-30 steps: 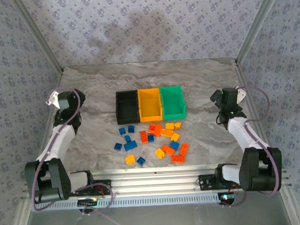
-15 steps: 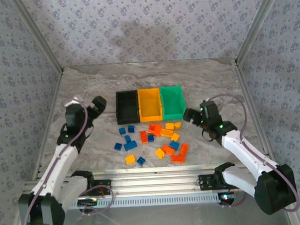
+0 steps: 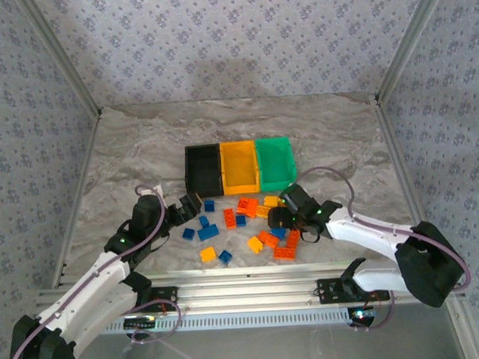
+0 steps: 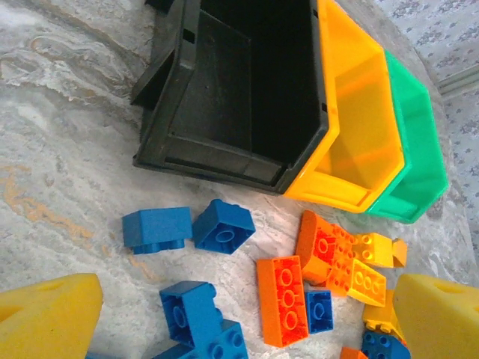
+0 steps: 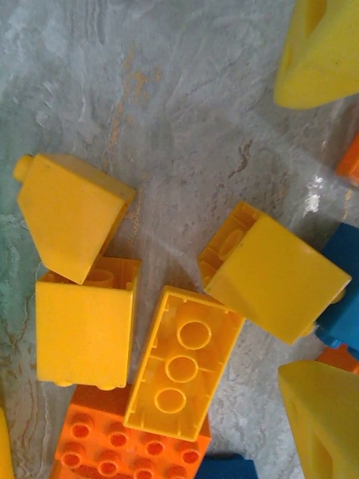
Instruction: Sort the legos into containers by color
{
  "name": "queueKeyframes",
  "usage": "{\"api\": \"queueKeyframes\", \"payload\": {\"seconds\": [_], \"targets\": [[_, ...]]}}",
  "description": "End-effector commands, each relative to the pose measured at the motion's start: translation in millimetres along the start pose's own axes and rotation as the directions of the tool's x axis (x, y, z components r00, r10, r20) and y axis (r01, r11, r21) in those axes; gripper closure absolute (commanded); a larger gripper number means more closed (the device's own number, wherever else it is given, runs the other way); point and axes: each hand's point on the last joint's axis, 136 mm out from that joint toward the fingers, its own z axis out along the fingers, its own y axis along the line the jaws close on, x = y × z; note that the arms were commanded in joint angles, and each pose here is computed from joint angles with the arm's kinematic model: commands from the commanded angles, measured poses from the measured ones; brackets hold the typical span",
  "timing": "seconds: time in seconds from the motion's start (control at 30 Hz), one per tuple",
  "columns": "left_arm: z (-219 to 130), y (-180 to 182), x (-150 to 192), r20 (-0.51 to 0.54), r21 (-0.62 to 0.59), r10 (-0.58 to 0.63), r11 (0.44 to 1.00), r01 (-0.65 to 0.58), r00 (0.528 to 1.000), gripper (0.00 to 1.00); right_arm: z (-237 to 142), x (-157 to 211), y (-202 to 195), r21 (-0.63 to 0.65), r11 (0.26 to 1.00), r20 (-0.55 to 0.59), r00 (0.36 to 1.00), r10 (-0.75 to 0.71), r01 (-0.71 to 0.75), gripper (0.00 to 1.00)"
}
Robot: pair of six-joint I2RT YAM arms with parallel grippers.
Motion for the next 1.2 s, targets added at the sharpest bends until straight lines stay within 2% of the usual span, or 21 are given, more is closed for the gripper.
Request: {"api": "queueKeyframes", "payload": {"seconds": [0.0,0.27,0.43,0.53,0.77,0.9,1.03,1.17], "targets": [[-2,6,2,0.014,-0.017,-0.013,1.0,0.013,1.0,0.0,4,-11,3,0.024,0.998,0.048,0.997,0.053,-0.054,0.15],[-1,11,6,0.008,-0.027,-0.017,0.999,0.017,1.0,0.0,18,-3,-12,0.125,0.989,0.012,0.997,0.079,-0.08,0.31],[-3,10,5,0.014,-0.021,-0.018,1.0,0.019,1.0,0.0,13,2,-31,0.208,0.971,0.025,0.993,0.113,-0.116,0.41],[-3,9,4,0.016,-0.015,-0.016,1.0,0.017,1.0,0.0,10,-2,-33,0.193,0.973,0.043,0.992,0.121,-0.127,0.42],[-4,6,2,0.016,-0.014,-0.009,1.0,0.01,1.0,0.0,5,-11,-30,0.143,0.982,0.072,0.991,0.116,-0.125,0.58],[-4,4,1,0.013,-0.015,-0.007,1.0,0.007,1.0,0.0,0,-13,-31,0.126,0.984,0.079,0.99,0.119,-0.128,0.64],[-4,6,2,0.004,-0.027,-0.015,1.0,0.015,1.0,0.0,-10,-18,-29,0.104,0.989,0.089,0.991,0.099,-0.108,0.68],[-7,5,1,-0.008,-0.048,-0.011,0.999,0.011,1.0,0.0,-33,-39,-6,0.023,0.999,0.123,0.992,0.036,-0.039,0.7]]}}
